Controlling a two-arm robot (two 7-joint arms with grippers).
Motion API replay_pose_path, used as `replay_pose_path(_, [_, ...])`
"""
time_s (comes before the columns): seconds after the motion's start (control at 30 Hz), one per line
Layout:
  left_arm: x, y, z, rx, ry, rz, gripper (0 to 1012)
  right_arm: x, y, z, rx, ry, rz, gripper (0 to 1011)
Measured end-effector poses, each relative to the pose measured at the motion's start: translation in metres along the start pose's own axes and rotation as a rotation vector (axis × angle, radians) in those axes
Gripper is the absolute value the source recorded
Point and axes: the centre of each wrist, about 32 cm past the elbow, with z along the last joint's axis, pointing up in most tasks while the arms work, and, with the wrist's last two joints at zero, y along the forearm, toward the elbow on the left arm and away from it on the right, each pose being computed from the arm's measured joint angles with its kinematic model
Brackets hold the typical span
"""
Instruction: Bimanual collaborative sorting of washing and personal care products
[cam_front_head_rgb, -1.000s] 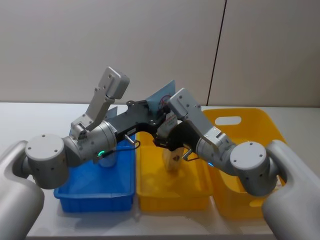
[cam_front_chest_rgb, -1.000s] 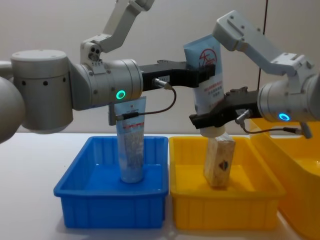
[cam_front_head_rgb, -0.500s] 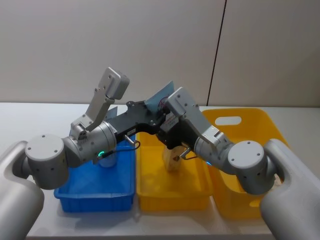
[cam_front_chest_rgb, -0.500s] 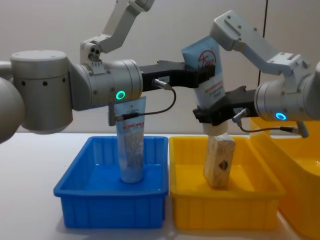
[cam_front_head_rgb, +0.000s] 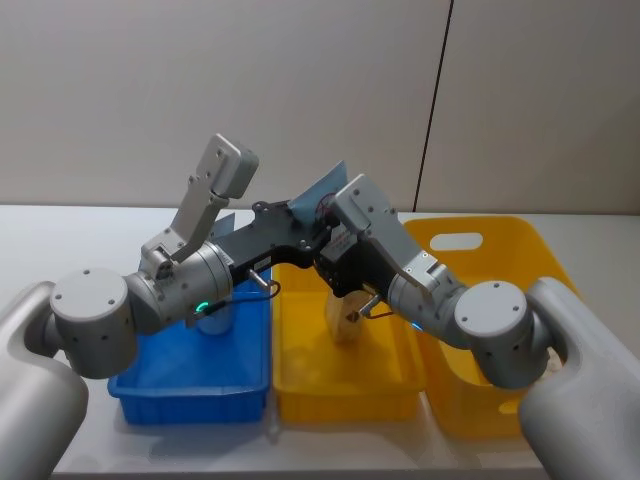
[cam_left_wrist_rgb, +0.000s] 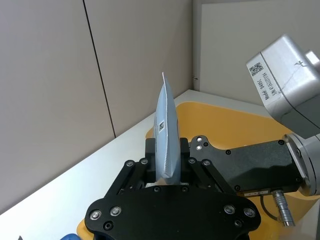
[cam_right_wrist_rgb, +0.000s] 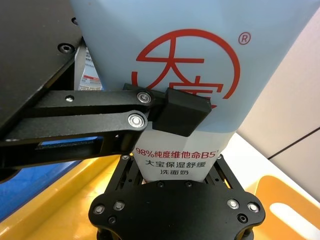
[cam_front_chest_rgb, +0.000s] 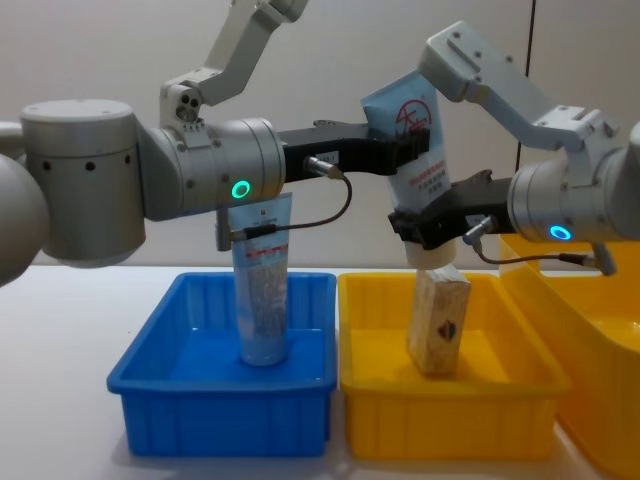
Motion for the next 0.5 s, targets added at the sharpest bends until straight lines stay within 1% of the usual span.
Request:
replay_pose_path(0.03, [0.0, 0.0, 0.0, 0.0, 0.0, 0.0, 225, 0.0, 0.0, 0.0, 0.0, 0.0, 0.0, 380])
replay_pose_path(0.1, [0.0, 0.0, 0.0, 0.0, 0.0, 0.0, 277, 0.0, 0.0001, 0.0, 0.0, 0.0, 0.0, 379])
replay_pose_path(0.13, [-0.0001, -0.0001, 0.0001, 0.0, 0.0, -0.001, 286, -0.0001, 0.0001, -0.0001, 0.0, 0.0, 0.0, 368])
replay_pose_path(0.2, [-0.0001, -0.0001, 0.0001, -0.001, 0.0, -0.001, 363, -0.0001, 0.0002, 0.0, 0.0, 0.0, 0.0, 353])
replay_pose_path(0.33, [-0.0001, -0.0001, 0.0001, 0.0, 0.0, -0.001, 464, -0.0002, 0.0003, 0.0001, 0.0, 0.0, 0.001, 328])
replay_pose_path(0.4, [-0.0001, -0.0001, 0.0001, 0.0, 0.0, -0.001, 545, -0.0002, 0.0004, 0.0002, 0.0, 0.0, 0.001, 319])
replay_pose_path(0.43, [-0.0001, -0.0001, 0.0001, 0.0, 0.0, -0.001, 564, -0.0002, 0.0004, 0.0002, 0.0, 0.0, 0.001, 316])
replay_pose_path(0.47, [-0.0001, -0.0001, 0.0001, 0.0, 0.0, -0.001, 621, -0.0001, 0.0005, 0.0002, -0.001, 0.0, 0.001, 311])
replay_pose_path(0.5, [-0.0001, -0.0001, 0.0001, 0.0, 0.0, -0.001, 648, -0.0001, 0.0005, 0.0001, -0.001, 0.0, 0.001, 304])
